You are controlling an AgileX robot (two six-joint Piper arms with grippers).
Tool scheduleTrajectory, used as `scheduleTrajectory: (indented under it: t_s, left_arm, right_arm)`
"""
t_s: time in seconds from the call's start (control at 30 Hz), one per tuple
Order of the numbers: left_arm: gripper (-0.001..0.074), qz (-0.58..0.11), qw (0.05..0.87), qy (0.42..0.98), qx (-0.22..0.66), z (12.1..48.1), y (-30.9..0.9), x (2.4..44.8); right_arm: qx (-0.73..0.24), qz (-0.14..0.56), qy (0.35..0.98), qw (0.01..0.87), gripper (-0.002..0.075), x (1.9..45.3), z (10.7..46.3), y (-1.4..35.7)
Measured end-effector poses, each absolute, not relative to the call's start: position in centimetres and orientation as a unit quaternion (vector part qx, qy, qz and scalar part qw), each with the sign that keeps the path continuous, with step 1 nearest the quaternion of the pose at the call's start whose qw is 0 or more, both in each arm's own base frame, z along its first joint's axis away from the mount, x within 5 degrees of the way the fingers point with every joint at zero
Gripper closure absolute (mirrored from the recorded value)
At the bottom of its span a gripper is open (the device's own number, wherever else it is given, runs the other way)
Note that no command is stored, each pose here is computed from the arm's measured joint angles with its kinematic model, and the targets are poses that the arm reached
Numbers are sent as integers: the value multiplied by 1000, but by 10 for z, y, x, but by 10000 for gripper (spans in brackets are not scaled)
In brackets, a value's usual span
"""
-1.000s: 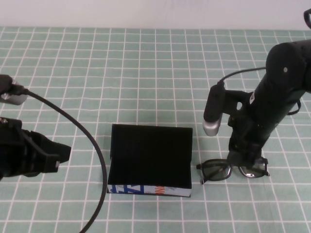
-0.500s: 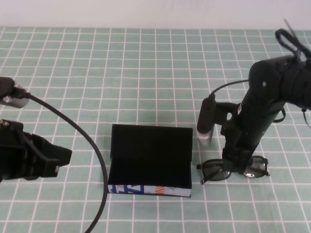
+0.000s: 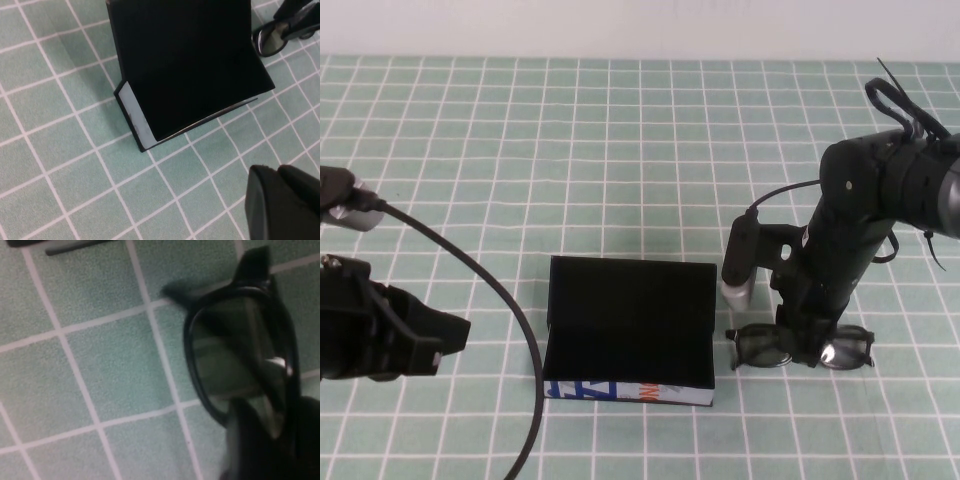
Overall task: Return glasses to glasses case
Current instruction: Pick up the glasses from the table, then place the glasses in the glasses case
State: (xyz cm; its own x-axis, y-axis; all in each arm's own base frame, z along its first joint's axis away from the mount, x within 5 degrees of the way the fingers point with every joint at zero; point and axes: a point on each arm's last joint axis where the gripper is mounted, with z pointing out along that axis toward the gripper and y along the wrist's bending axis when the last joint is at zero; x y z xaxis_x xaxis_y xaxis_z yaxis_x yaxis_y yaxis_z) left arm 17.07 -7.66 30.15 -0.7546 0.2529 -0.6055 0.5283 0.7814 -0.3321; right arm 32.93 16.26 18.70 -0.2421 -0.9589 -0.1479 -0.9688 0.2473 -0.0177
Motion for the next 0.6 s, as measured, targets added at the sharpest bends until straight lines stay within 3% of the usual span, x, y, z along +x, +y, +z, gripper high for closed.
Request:
scheduleTrajectory:
  t_s: [0.13, 0.23, 0.6]
  left_arm:
    - [737, -250, 276, 903, 217, 301, -77, 171]
    - [737, -250, 276, 903, 217, 301, -77, 171]
    - [737, -251, 272, 903, 219, 301, -77, 170]
  right_arm:
    - [-614, 41, 786, 55, 656, 328, 188, 162]
    - [-614, 46, 786, 50, 701, 327, 191, 162]
    - [-616, 58, 785, 41, 721, 331, 206, 166]
